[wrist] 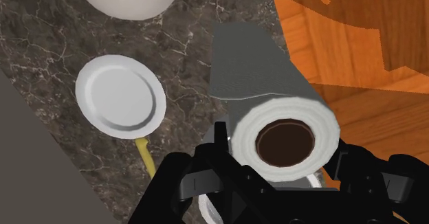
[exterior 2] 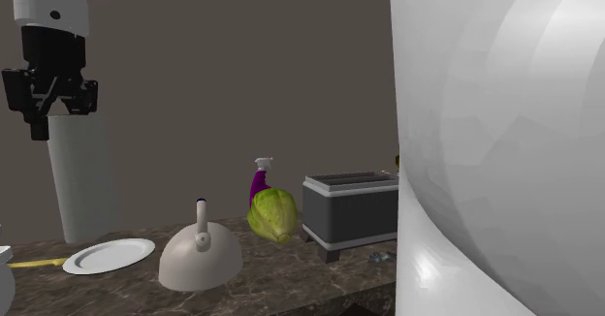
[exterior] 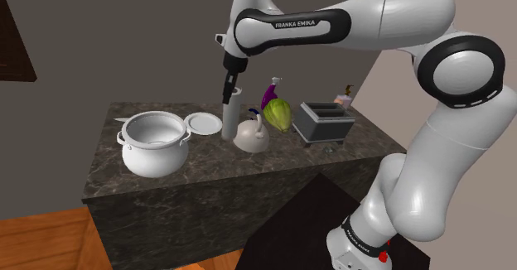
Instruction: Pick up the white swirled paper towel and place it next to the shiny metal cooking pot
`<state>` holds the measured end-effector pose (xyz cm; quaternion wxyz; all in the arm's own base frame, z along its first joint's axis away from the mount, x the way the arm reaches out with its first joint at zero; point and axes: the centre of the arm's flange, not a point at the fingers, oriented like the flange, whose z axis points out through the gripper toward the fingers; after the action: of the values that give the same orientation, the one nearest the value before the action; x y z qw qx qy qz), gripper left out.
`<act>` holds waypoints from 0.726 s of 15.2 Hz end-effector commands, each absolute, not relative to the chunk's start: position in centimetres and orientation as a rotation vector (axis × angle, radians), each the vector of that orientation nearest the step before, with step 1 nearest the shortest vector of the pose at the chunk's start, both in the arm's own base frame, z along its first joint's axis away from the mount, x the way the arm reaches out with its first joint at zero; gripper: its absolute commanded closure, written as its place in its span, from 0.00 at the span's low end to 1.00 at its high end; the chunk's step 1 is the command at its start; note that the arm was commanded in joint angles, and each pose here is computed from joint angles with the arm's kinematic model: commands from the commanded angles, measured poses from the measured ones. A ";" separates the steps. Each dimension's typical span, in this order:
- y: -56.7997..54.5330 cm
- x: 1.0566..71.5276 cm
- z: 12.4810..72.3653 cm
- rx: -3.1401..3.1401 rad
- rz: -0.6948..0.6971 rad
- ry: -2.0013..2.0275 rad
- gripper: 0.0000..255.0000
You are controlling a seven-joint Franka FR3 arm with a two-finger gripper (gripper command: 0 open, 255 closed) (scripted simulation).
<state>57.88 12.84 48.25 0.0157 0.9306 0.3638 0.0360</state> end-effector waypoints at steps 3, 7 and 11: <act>12.8 57.9 46.2 2.895 0.113 1.132 1.00; 12.8 57.9 44.1 2.895 0.113 1.132 1.00; 12.8 57.9 41.9 2.895 0.113 1.132 1.00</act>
<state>57.93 12.88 42.45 0.0157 0.9306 0.3639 0.0360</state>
